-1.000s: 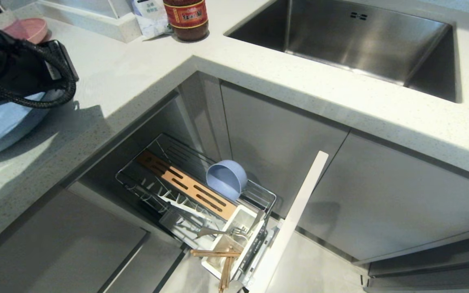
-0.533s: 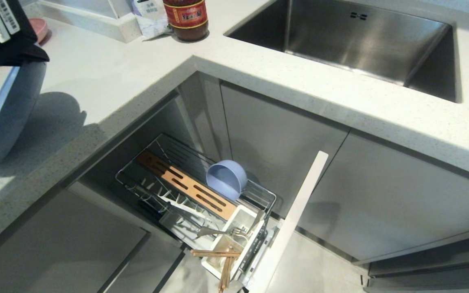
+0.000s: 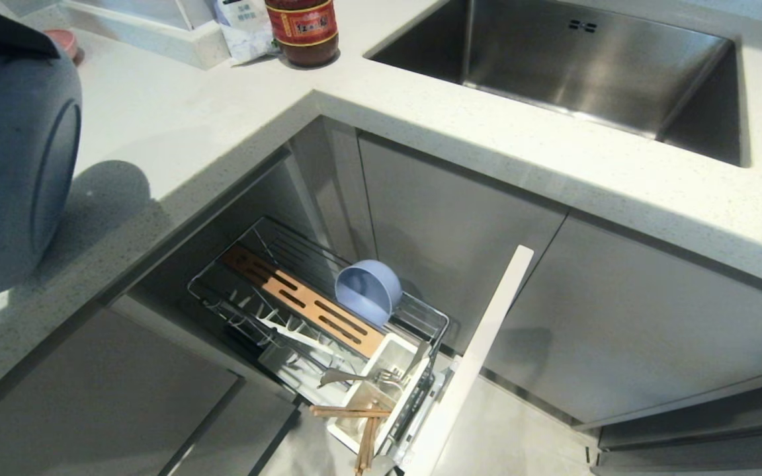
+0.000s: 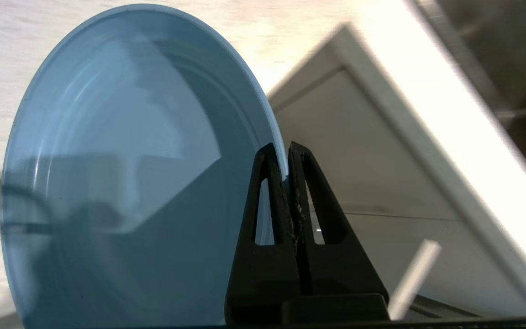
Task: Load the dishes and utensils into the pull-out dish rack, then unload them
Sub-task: Pick up the plate and place it in the cupboard
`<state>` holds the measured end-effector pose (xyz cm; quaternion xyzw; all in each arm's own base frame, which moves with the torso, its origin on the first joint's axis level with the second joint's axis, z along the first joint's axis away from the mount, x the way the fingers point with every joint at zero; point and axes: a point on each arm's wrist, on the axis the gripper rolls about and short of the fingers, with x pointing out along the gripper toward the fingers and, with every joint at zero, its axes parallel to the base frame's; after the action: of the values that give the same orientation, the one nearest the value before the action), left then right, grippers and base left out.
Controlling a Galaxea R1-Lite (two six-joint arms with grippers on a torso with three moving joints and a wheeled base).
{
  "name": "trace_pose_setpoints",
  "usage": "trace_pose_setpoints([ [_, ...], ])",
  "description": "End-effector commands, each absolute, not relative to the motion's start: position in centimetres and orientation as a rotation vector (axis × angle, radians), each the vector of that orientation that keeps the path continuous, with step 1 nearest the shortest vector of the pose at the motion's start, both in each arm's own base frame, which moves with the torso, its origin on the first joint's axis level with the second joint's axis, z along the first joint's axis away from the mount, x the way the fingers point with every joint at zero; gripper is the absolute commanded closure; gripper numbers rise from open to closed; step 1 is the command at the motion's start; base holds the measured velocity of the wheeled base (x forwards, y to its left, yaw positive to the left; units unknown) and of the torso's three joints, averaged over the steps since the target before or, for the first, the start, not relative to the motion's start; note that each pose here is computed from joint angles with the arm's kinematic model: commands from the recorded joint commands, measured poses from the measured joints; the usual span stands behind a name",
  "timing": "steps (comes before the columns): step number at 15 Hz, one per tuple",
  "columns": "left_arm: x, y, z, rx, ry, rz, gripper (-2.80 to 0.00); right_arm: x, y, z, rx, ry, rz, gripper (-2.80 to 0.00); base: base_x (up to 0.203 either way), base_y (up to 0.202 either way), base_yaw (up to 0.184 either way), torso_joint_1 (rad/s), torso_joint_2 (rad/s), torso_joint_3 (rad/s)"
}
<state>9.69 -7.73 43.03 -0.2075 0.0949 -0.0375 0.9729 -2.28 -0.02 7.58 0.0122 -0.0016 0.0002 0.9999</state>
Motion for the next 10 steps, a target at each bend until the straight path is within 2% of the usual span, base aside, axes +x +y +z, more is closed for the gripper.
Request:
trace_pose_setpoints([
  [1,8.8,-8.1,43.8,-0.492,0.151,-0.164,0.00,-2.3,0.0,7.5,0.025,-0.006,0.000,0.00,0.000,0.000,0.000,0.000,0.00,0.000],
  [5,8.5,-9.5,44.2,-0.569,0.143,-0.259,0.00,-2.3,0.0,7.5,0.025,-0.006,0.002,0.00,0.000,0.000,0.000,0.000,0.00,0.000],
  [10,8.3,-13.5,41.9,-0.524,0.224,-0.399,0.00,-2.3,0.0,7.5,0.025,-0.005,0.001,0.00,0.000,0.000,0.000,0.000,0.00,0.000],
])
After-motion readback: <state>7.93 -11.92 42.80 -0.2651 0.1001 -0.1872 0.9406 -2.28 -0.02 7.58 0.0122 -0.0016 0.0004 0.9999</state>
